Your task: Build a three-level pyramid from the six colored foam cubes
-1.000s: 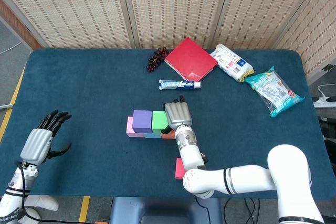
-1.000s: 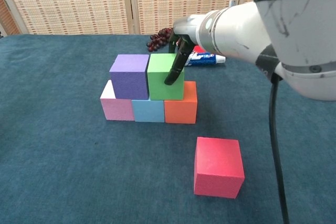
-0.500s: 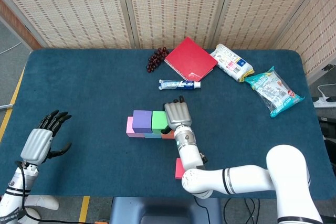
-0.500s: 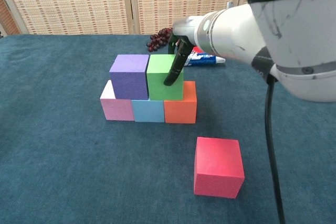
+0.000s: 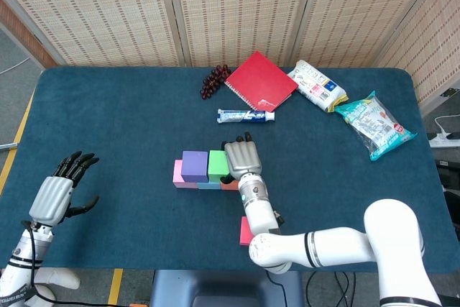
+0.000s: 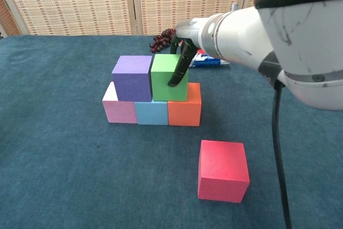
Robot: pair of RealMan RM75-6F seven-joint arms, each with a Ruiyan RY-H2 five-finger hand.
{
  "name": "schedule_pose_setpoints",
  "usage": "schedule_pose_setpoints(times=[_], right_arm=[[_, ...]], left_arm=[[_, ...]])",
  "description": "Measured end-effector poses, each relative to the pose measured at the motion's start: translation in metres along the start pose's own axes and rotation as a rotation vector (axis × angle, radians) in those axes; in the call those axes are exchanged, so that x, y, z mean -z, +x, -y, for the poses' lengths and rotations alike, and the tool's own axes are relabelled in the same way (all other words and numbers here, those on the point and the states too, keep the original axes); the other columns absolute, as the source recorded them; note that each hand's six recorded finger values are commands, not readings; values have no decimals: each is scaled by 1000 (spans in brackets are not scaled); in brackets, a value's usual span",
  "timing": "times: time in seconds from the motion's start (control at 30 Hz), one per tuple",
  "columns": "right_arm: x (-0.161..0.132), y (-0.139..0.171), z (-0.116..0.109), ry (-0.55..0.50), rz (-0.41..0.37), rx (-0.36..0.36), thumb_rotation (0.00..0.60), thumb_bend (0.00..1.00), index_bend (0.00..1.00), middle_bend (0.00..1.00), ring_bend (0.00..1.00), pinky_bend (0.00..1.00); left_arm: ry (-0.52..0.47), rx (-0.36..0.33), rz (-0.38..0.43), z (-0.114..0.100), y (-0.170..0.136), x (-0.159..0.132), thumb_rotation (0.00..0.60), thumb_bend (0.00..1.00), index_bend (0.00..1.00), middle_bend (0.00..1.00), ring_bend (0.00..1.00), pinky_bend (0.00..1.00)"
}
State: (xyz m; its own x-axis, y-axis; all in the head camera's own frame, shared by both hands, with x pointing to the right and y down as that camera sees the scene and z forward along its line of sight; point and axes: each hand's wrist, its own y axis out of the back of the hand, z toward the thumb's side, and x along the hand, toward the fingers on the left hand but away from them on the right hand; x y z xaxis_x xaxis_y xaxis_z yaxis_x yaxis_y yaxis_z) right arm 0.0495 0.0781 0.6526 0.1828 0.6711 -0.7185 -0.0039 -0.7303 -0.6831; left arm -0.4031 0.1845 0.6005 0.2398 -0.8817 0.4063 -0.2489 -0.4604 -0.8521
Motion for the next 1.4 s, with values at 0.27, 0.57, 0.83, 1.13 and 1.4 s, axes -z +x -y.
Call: schedule_pose_setpoints(times=[0.27, 0.57, 0.83, 1.13, 1.4], right_arm=[[1, 1, 1, 0, -5, -4, 600, 269, 331, 458, 239, 63], [1, 3, -1, -3, -11, 2, 600, 269, 427, 458, 246, 62], [0, 3, 1, 1, -14, 1, 600, 269, 429, 458, 246, 61], [-2, 4, 2, -2, -21, 2, 600, 269, 429, 458, 246, 60], [-4, 3, 3, -1, -22, 5, 600, 269, 423, 458, 246, 48]], left_arm=[[2, -3, 3, -1, 1, -2, 600, 283, 138, 87, 0, 114], [2, -3, 3, -1, 1, -2, 600, 283, 131, 82, 0, 112], [1, 0, 2, -1, 0, -2, 600, 282, 124, 75, 0, 110], [-2, 3, 1, -1, 0, -1, 600, 282, 122, 75, 0, 110], [-7, 5, -4, 0, -1, 1, 600, 283, 121, 75, 0, 110]])
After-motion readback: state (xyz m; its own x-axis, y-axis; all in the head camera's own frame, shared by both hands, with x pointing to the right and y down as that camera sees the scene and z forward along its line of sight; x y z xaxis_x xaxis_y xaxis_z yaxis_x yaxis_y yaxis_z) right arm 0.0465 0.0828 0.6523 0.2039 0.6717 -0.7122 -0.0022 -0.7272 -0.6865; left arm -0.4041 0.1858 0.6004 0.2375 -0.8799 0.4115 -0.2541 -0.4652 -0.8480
